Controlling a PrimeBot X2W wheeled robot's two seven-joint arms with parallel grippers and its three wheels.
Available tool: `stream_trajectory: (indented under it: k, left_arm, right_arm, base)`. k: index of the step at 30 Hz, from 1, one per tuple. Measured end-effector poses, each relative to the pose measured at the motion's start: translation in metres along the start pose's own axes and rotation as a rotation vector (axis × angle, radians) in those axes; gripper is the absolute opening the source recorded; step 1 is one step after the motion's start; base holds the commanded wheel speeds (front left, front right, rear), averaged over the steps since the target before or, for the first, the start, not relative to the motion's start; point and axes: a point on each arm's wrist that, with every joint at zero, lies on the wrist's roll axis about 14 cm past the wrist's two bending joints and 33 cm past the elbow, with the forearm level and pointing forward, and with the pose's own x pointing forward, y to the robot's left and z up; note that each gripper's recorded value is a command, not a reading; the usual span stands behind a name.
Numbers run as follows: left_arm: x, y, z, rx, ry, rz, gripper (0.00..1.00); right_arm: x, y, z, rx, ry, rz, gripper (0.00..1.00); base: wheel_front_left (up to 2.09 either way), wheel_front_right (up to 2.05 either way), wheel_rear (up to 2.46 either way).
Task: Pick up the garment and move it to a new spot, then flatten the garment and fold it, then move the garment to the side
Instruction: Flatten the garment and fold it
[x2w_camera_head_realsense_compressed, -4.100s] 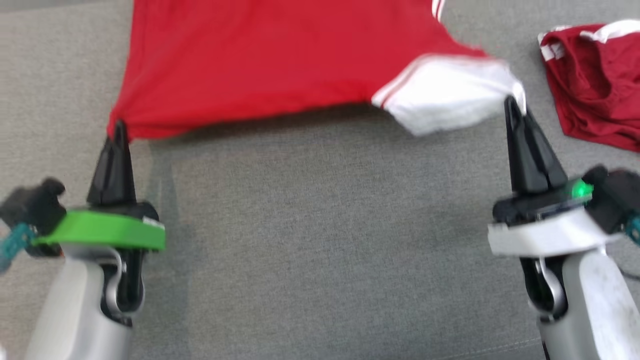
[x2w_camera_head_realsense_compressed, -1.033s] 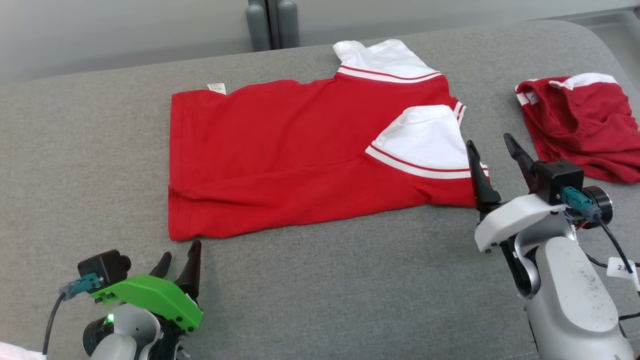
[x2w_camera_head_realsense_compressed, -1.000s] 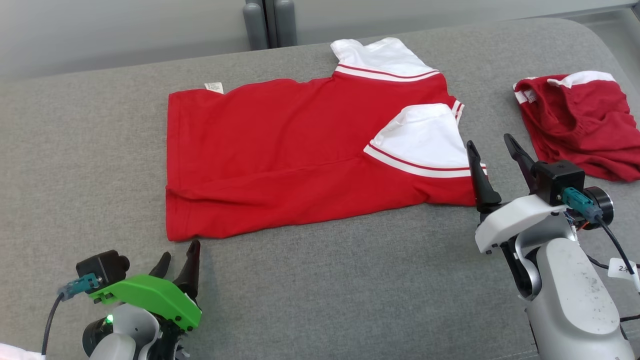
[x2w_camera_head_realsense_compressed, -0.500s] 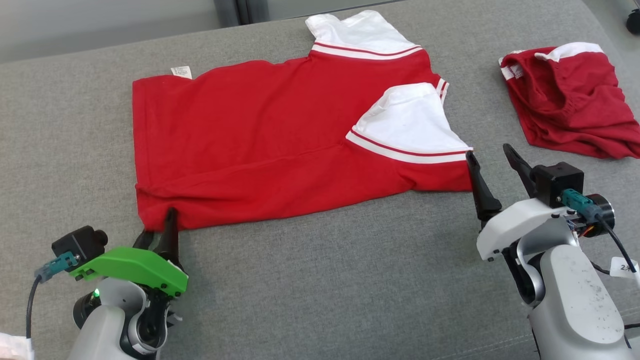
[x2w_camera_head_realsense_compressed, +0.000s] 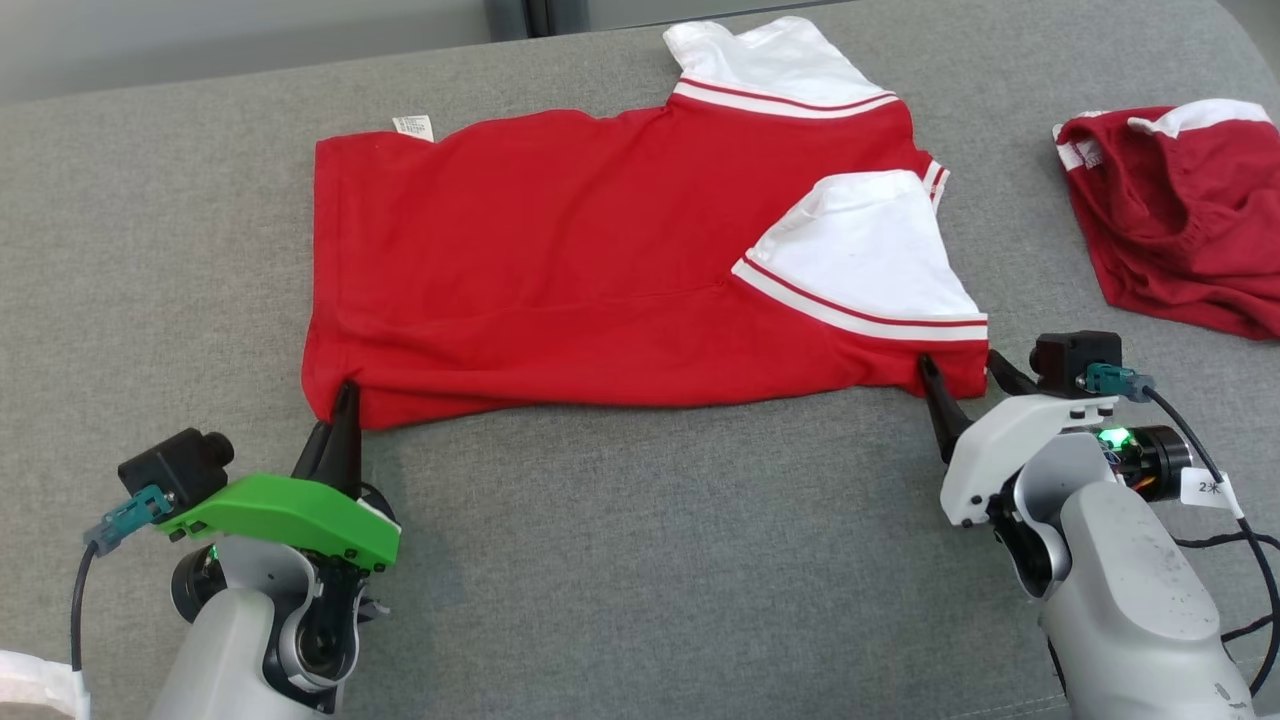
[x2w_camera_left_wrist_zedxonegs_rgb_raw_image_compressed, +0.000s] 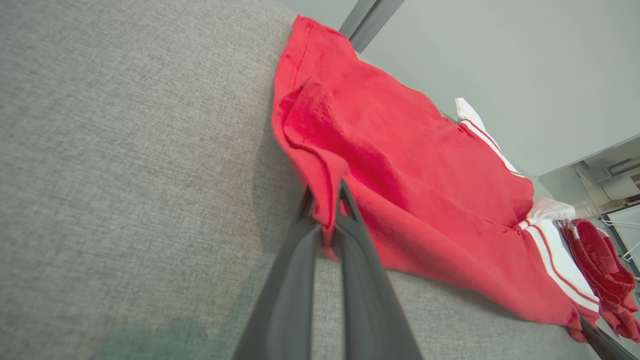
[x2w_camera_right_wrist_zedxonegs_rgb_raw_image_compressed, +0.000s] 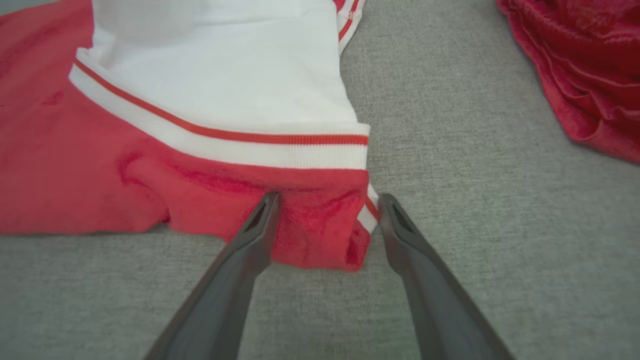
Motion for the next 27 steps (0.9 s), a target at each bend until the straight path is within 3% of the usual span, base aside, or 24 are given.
stream_trajectory:
  k: [2,17,27]
  left_arm:
    - [-0.001,-0.003,0.004,0.001,-0.014,-0.008,0.00]
    - [-0.025,-0.032,0.030,0.034,-0.096,-0.103,0.00]
    - [-0.080,-0.024,0.002,0.019,-0.030,-0.082,0.00]
  right_arm:
    - [0.001,0.003,0.005,0.012,-0.009,0.008,0.00]
    - [-0.023,0.003,0.095,-0.040,-0.251,-0.002,0.00]
    - [-0.081,-0.004,0.051,-0.048,-0.144,-0.019,0.00]
  base:
    - [0.00,0.00,0.00]
    - [0.00,0.00,0.00]
    - [0.00,0.00,0.00]
